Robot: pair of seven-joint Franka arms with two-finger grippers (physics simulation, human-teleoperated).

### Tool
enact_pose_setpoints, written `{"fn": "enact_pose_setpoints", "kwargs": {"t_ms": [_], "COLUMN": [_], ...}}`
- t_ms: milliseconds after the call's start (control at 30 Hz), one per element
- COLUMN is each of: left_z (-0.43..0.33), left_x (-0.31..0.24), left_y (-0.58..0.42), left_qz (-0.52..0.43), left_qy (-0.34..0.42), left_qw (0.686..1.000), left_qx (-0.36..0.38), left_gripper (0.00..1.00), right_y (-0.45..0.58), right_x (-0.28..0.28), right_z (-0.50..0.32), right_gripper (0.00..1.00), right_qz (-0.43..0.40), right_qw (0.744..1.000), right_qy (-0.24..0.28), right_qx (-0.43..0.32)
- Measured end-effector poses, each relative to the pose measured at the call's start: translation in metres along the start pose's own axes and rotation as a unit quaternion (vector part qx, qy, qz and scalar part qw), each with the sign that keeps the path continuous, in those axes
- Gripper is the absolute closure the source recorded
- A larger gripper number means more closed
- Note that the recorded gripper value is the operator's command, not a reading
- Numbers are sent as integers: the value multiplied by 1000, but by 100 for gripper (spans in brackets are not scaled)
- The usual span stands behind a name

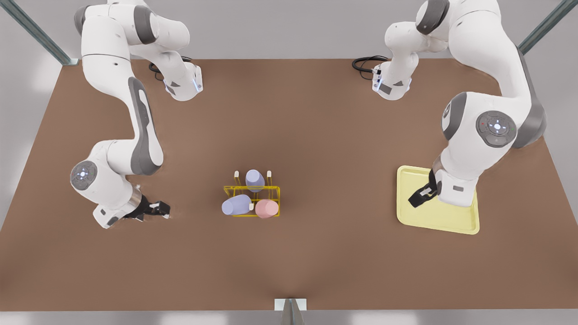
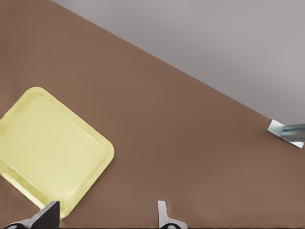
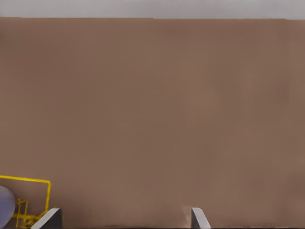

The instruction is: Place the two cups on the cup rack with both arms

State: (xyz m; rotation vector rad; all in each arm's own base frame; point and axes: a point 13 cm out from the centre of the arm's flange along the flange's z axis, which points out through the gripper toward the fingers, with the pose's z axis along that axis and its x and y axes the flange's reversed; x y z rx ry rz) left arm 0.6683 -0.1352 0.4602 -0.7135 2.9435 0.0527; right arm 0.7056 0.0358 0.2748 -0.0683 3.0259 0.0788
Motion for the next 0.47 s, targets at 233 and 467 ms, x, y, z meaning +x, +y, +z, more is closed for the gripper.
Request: {"fn": "enact_pose_setpoints", "kwargs": {"t_ms": [233,467], "left_z": [-9,-10], "left_x": [41,73], "left_y": [70,70], "left_qz": [87,178], "left_qy": [97,154], "left_qw": [990,971], "left_qx": [-53,-50], "left_gripper": [0,0], "right_y": [-78,-52], "right_x": [53,102], "right_z": [-188,-211], "right_gripper": [0,0], "right_qz": [52,44], "right_qw": [999,997], "right_qy": [-1,64], "right_qx": [14,3]}}
